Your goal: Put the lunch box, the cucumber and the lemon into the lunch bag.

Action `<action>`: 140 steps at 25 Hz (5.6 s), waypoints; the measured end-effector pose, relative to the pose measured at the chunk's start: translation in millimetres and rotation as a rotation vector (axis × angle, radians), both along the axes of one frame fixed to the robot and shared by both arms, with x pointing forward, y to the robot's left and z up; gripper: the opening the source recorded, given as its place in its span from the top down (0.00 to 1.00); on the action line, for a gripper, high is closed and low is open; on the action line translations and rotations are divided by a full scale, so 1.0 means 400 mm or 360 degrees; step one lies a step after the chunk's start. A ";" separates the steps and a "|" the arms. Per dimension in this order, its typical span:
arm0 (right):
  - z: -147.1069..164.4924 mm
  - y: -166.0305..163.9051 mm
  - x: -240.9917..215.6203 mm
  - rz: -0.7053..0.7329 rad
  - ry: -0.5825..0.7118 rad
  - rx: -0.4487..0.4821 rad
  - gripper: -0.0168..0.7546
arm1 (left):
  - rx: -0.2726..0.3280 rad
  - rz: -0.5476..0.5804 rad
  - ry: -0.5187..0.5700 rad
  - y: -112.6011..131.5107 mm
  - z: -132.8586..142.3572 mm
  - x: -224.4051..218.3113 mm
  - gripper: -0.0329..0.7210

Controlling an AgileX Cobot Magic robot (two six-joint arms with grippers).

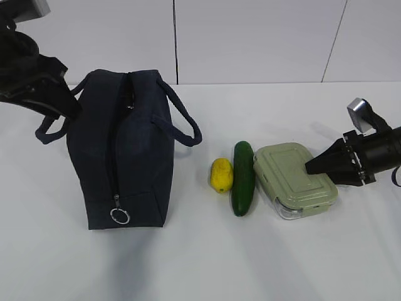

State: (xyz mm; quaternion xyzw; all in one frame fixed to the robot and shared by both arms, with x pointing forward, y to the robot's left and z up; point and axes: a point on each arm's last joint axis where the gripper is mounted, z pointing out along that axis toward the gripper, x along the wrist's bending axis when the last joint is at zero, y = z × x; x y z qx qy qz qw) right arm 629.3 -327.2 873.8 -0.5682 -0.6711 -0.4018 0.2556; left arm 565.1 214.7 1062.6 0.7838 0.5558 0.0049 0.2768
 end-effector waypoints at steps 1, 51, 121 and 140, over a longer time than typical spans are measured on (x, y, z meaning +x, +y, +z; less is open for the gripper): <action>0.000 0.000 0.000 0.0000 0.0000 0.0000 0.49 | 0.0003 -0.0001 0.0012 -0.002 -0.006 0.003 0.59; 0.010 -0.001 0.024 -0.0206 0.0006 0.0052 0.50 | 0.0353 -0.0138 0.0079 -0.031 0.030 0.080 0.94; 0.209 0.563 0.064 0.0195 -0.0161 0.0444 0.50 | 0.0019 -0.0224 0.0123 -0.102 0.038 0.066 0.94; 0.126 0.698 0.050 0.0138 -0.0298 0.0424 0.50 | 0.0006 -0.0353 0.0224 -0.169 0.000 0.054 0.94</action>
